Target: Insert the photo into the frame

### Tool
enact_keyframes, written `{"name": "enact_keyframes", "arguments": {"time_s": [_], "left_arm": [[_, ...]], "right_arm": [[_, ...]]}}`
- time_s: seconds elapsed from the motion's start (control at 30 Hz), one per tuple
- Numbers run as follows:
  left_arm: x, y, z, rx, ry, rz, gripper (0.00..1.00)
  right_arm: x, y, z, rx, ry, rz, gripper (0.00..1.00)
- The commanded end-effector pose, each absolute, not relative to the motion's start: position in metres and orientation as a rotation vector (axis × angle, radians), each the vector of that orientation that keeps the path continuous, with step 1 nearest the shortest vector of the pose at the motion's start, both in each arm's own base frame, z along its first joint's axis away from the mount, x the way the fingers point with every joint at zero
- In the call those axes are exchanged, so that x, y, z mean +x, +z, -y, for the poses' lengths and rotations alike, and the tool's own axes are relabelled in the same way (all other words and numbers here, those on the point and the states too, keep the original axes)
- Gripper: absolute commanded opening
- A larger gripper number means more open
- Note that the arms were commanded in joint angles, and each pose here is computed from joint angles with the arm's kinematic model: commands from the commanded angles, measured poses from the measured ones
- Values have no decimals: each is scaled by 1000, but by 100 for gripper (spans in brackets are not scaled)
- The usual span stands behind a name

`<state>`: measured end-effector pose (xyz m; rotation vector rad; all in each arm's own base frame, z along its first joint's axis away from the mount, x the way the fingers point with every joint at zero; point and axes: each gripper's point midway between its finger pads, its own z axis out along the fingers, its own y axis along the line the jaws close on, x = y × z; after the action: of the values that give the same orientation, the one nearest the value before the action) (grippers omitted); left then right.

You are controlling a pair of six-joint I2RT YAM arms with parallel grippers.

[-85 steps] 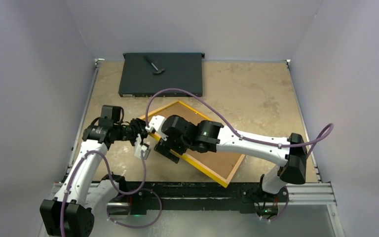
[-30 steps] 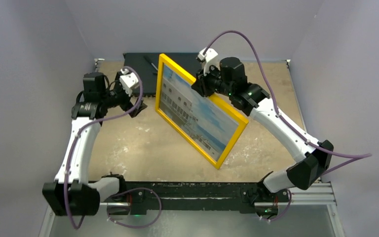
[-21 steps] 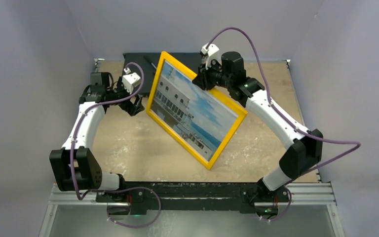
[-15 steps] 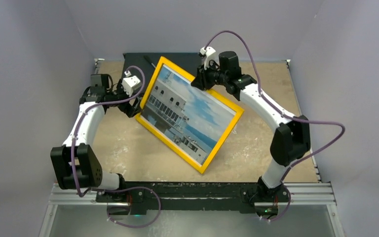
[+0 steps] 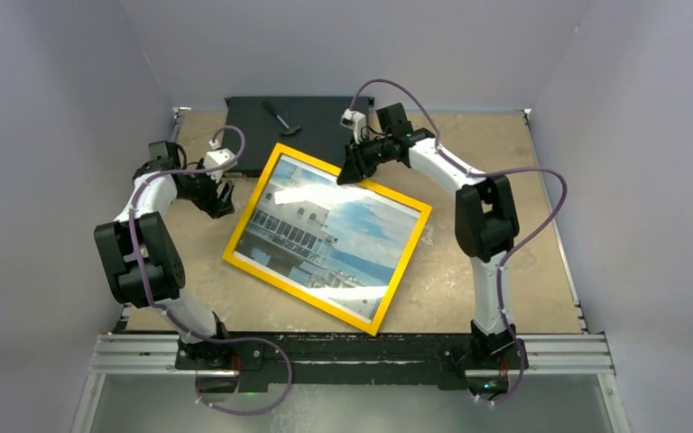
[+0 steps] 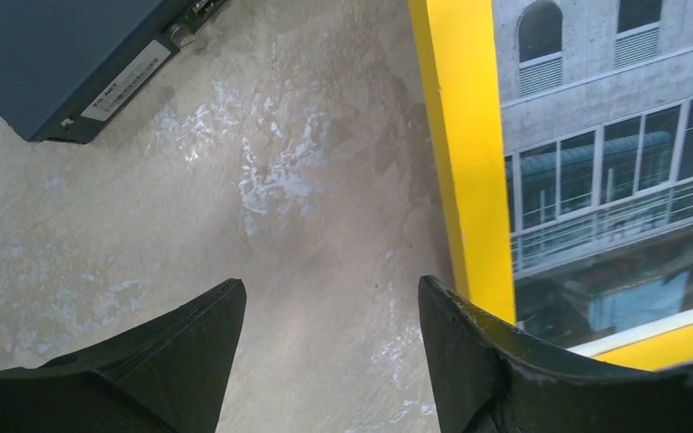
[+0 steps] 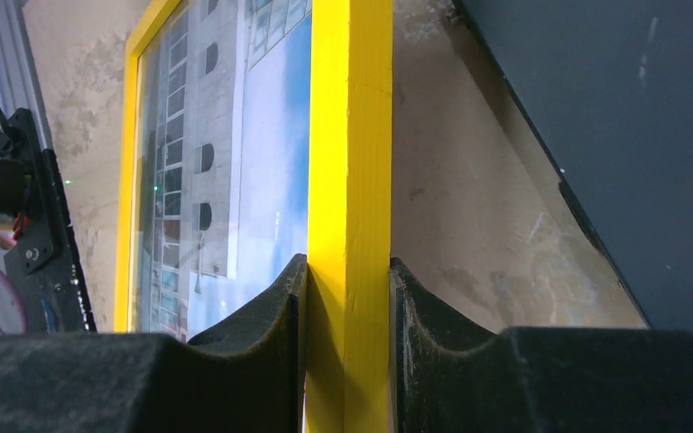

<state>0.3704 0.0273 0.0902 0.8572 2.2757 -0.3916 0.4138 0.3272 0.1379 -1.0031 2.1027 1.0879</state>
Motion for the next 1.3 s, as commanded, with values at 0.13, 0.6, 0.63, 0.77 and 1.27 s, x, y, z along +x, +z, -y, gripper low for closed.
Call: {"name": "enact_keyframes", "arguments": {"time_s": [0.13,0.6,0.63,0.77,1.27], "left_arm": [[354,55,-51,1007,-221,-2294,67],[300,36,-13,1213,-335,-2275,65],[297,34,-9,1235,-330,-2273,65],[286,32,11,1302,-337,-2254,65],[291,28,33,1315,-306,-2251,64]], "right_arm": [[416,164,-363,-1231,1146,-1885,0],[428,127,-377,-1256,1085,-1941,0],[428,125,-377,-1261,1083,-1944,0],[435,115,-372,-1280,1018,-1967,0],[441,80,-360,-1267,919,-2032,0]]}}
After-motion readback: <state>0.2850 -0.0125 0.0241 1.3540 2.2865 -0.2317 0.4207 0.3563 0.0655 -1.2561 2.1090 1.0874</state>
